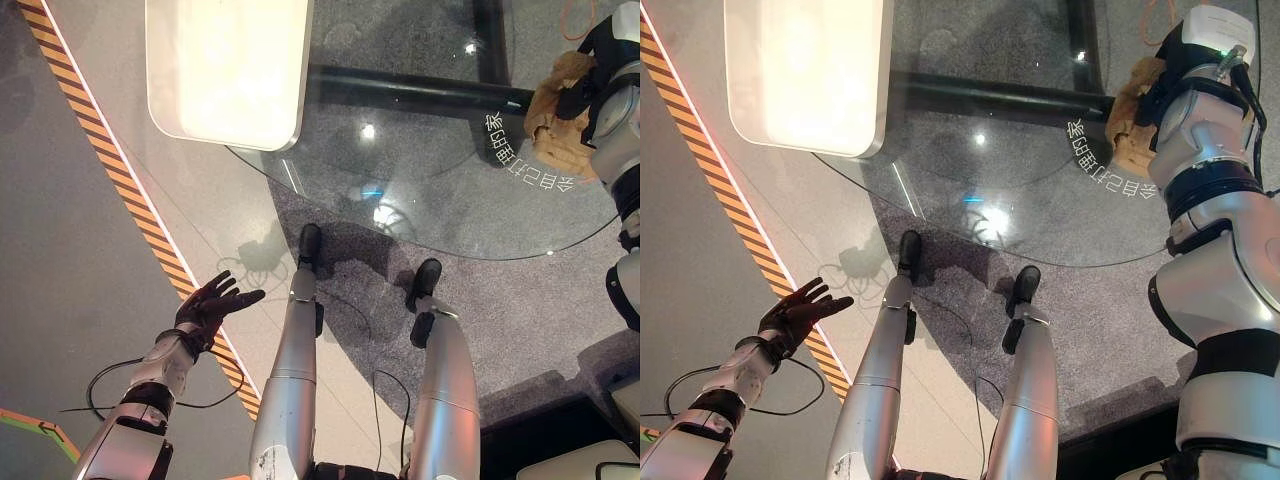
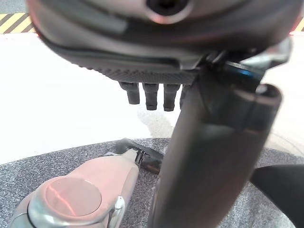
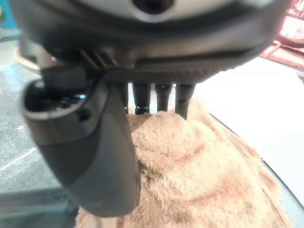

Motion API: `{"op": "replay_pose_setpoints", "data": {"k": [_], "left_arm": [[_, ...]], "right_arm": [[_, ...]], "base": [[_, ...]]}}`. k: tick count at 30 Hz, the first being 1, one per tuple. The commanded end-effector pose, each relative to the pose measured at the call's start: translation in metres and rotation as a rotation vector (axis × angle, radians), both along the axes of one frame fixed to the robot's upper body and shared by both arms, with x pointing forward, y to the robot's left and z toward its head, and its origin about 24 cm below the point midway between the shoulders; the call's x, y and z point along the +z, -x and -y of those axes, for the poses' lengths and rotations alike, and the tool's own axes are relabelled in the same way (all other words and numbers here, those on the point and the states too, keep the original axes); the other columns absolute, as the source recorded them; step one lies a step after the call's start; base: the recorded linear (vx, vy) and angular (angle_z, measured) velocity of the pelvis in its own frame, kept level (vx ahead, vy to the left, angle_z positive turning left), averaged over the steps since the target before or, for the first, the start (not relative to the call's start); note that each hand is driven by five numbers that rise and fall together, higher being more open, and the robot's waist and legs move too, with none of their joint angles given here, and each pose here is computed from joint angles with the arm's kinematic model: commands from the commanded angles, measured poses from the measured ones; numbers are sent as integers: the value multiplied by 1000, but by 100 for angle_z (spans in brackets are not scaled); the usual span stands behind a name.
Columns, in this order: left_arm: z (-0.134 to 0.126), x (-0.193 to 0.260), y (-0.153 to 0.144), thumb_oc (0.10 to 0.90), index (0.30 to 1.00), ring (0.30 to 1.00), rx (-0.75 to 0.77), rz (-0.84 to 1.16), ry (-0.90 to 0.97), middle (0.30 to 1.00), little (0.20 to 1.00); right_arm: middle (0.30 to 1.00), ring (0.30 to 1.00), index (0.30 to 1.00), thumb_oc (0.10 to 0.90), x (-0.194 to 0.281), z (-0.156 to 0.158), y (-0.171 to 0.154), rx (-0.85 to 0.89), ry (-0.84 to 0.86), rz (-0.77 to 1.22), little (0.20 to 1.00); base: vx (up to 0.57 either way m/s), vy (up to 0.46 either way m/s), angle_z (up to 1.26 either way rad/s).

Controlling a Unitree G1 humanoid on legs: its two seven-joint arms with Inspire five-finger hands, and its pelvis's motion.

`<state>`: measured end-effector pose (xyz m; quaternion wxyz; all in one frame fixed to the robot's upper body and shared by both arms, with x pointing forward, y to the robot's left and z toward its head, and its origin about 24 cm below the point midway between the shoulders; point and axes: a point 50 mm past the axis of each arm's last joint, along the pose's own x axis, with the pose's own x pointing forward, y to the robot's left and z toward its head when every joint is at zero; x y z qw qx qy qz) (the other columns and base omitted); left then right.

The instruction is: Wipe the table with a cloth and put it in the basket.

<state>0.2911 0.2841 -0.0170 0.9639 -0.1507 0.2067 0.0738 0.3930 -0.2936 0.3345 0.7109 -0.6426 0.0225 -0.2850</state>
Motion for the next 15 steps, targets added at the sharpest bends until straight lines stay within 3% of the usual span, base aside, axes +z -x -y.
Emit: {"op": "replay_pose_setpoints", "data": {"k": [1,15], "left_arm": [[-21,-8,19,800,900,900,53,-43,-29,900,900],[-8,-14,18,800,900,900,49,-34,-10,900,900]], "right_arm": [[300,300,300,100,30,22,20,-36,42,153,200],[300,300,300,100,39,-28,9,199,43,332,200]], "base": [[0,0,0],[0,0,0]]}}
